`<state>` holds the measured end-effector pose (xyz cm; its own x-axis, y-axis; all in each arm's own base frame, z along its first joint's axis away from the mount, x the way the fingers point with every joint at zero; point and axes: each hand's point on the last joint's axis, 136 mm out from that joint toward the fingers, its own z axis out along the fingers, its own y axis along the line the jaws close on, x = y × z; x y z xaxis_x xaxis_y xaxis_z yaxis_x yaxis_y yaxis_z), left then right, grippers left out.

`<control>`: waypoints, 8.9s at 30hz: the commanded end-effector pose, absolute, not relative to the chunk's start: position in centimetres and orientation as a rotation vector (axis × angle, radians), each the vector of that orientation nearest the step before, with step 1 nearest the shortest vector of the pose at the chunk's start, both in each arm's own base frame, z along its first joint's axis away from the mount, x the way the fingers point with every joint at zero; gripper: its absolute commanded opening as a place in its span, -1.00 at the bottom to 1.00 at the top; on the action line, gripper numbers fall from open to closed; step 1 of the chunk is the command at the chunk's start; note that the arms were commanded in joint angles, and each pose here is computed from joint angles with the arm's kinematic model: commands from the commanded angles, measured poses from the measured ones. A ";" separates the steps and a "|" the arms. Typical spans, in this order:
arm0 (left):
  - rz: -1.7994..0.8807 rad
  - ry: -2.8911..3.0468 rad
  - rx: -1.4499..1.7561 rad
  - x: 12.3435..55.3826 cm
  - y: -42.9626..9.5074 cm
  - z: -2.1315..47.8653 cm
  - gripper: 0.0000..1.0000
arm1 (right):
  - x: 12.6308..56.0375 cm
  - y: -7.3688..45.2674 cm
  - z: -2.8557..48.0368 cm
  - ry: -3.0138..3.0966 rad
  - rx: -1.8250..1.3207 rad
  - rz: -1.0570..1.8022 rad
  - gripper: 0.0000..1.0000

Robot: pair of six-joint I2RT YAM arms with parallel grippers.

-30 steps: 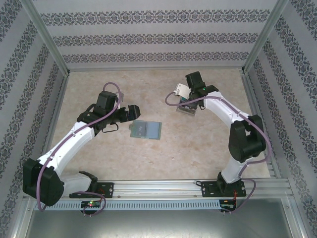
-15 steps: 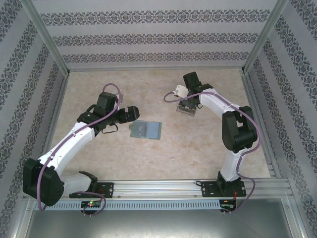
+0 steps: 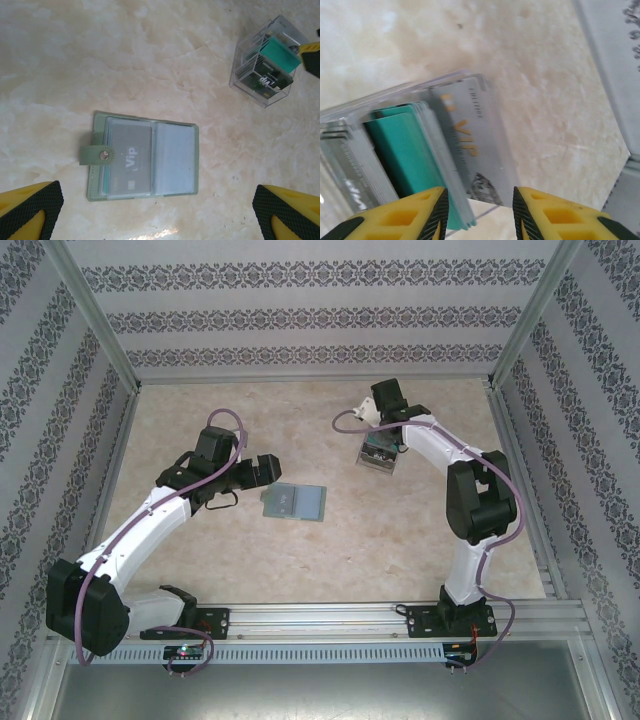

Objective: Take the credit cards out of the card holder

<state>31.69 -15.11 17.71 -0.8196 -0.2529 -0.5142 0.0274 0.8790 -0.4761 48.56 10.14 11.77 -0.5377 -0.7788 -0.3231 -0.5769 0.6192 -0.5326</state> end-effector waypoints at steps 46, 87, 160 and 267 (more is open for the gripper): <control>-0.807 2.751 -0.200 31.6 -18.7 7.2 0.74 | 29.9 28.3 2.5 2.831 0.081 0.470 -0.83; -1.013 2.750 -0.062 31.8 -23.3 6.6 0.60 | 30.2 29.2 1.0 2.871 0.089 0.507 -0.72; -0.659 2.890 -0.388 31.1 -16.6 1.9 -0.72 | 31.5 36.3 2.0 2.821 0.210 0.958 -0.68; -0.648 2.905 -0.382 30.9 -16.5 1.9 -0.80 | 31.9 32.5 2.2 2.866 0.011 0.793 -0.49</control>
